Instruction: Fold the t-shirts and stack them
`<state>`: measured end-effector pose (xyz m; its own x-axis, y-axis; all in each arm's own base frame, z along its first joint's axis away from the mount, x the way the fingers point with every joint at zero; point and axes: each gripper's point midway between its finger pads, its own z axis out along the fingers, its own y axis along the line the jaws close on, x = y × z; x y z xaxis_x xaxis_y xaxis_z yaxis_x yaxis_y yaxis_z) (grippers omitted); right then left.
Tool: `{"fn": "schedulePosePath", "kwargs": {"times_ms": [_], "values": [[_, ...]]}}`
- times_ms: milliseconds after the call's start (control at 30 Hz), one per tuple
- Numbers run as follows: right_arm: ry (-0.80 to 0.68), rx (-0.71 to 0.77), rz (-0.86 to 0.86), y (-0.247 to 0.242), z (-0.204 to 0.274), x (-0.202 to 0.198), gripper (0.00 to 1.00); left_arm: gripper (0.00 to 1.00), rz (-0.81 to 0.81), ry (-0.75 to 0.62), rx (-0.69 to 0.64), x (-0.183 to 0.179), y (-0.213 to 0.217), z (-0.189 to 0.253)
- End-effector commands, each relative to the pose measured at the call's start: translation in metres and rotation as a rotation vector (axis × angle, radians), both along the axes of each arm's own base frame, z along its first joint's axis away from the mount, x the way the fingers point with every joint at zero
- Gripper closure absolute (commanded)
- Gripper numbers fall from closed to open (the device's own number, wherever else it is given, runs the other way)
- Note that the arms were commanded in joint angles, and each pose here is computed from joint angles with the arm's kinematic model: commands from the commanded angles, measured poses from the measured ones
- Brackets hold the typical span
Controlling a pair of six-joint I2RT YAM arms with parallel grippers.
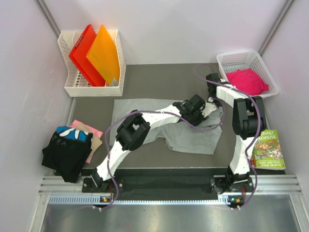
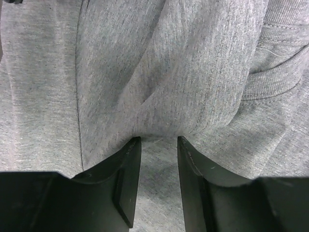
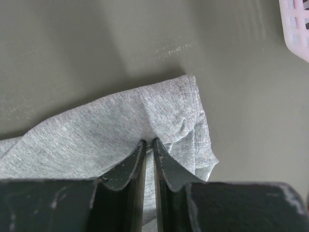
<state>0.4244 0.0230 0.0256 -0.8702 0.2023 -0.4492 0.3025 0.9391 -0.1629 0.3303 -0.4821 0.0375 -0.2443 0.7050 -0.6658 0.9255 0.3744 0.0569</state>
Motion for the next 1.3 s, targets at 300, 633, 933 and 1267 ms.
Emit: {"fn": "schedulePosePath", "kwargs": {"times_ms": [300,633,933,1267], "values": [[0.085,-0.001,-0.034,-0.009,-0.013,-0.027,0.92,0.89,-0.004,-0.076,-0.037,0.017,-0.017,0.011],[0.095,-0.017,-0.026,-0.011,-0.015,-0.032,0.92,1.0,-0.011,-0.138,-0.068,0.024,-0.019,0.054],[0.103,-0.026,-0.014,-0.013,-0.018,-0.032,0.93,1.0,-0.013,-0.17,-0.13,0.023,0.006,0.121],[0.108,-0.04,-0.003,-0.016,-0.019,-0.036,0.93,1.0,0.004,-0.098,-0.153,0.012,0.026,0.13]]}}
